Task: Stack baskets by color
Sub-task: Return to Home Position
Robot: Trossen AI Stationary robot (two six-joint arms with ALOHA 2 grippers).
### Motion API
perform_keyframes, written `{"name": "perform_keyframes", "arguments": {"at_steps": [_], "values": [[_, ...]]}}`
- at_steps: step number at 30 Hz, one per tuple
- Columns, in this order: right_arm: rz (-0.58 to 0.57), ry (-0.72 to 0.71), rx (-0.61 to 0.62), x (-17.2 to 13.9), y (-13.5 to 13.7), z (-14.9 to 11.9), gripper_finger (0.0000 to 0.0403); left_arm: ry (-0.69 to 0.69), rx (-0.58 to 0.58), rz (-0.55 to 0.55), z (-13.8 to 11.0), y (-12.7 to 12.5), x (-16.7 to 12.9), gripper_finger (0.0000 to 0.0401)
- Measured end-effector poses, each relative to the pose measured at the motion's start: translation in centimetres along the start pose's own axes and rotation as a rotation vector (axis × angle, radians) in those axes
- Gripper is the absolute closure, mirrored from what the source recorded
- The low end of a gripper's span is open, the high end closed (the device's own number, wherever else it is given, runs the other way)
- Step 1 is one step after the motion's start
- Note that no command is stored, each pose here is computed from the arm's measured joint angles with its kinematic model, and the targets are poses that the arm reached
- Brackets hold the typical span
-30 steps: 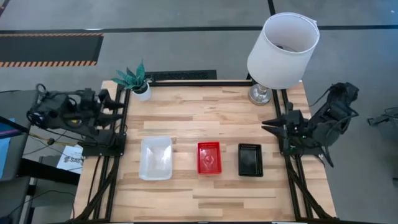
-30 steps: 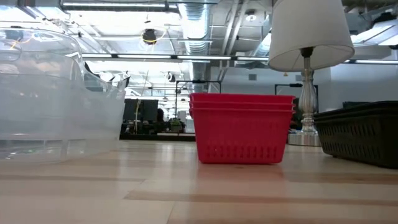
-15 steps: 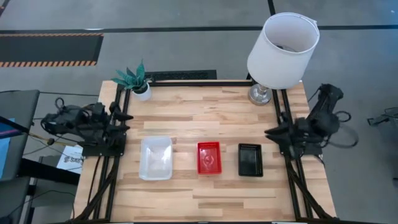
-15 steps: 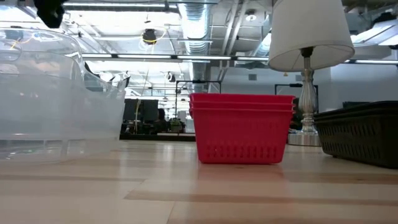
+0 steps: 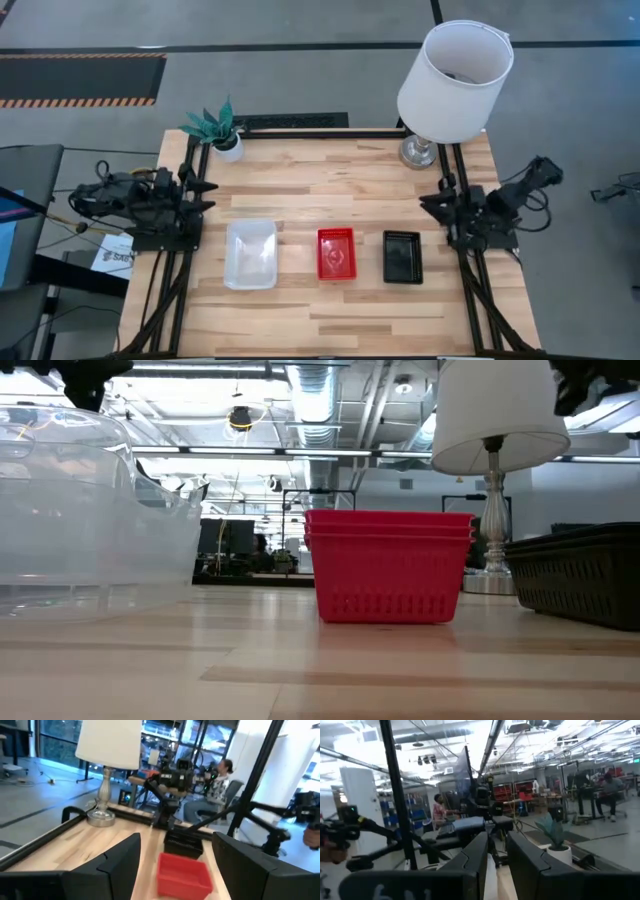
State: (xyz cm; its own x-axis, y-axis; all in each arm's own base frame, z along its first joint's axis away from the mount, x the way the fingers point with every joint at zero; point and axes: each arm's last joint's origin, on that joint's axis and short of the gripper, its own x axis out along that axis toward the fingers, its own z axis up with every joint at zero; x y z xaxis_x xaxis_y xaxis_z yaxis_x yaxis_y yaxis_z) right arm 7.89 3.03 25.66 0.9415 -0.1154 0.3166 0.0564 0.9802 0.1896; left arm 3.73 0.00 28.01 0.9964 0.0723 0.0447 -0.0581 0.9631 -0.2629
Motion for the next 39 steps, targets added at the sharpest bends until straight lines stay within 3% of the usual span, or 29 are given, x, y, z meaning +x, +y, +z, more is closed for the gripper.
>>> {"name": "perform_keyframes", "arguments": {"at_steps": [4, 9, 12, 17, 25, 34, 39], "values": [[-0.024, 0.06, 0.05, -1.4, -1.3, -0.4, 0.0308, 0.038, 0.012, 0.051, -0.4, 0.2, 0.0, 0.0167], [-0.097, 0.161, 0.005, -1.5, -1.5, -1.7, 0.0308, 0.066, 0.021, 0.067, -1.0, 0.4, 0.1, 0.0167], [-0.124, 0.235, -0.02, -1.5, -1.5, -4.2, 0.0308, 0.098, 0.021, 0.08, -2.2, 0.5, 0.7, 0.0167], [-0.141, 0.255, 0.009, -1.8, -1.7, -6.3, 0.0308, 0.089, 0.008, 0.019, -3.4, 0.3, 1.7, 0.0167], [-0.165, 0.267, -0.013, -1.8, -2.0, -7.7, 0.0308, 0.161, -0.007, 0.056, -7.1, 0.8, 3.1, 0.0167], [-0.037, 0.291, -0.133, -1.6, -1.9, -7.9, 0.0308, 0.228, -0.002, -0.018, -10.2, 1.0, 4.1, 0.0167], [0.003, 0.385, -0.173, -1.8, -2.0, -7.9, 0.0308, 0.22, 0.055, -0.05, -11.2, 1.0, 4.5, 0.0167]]}}
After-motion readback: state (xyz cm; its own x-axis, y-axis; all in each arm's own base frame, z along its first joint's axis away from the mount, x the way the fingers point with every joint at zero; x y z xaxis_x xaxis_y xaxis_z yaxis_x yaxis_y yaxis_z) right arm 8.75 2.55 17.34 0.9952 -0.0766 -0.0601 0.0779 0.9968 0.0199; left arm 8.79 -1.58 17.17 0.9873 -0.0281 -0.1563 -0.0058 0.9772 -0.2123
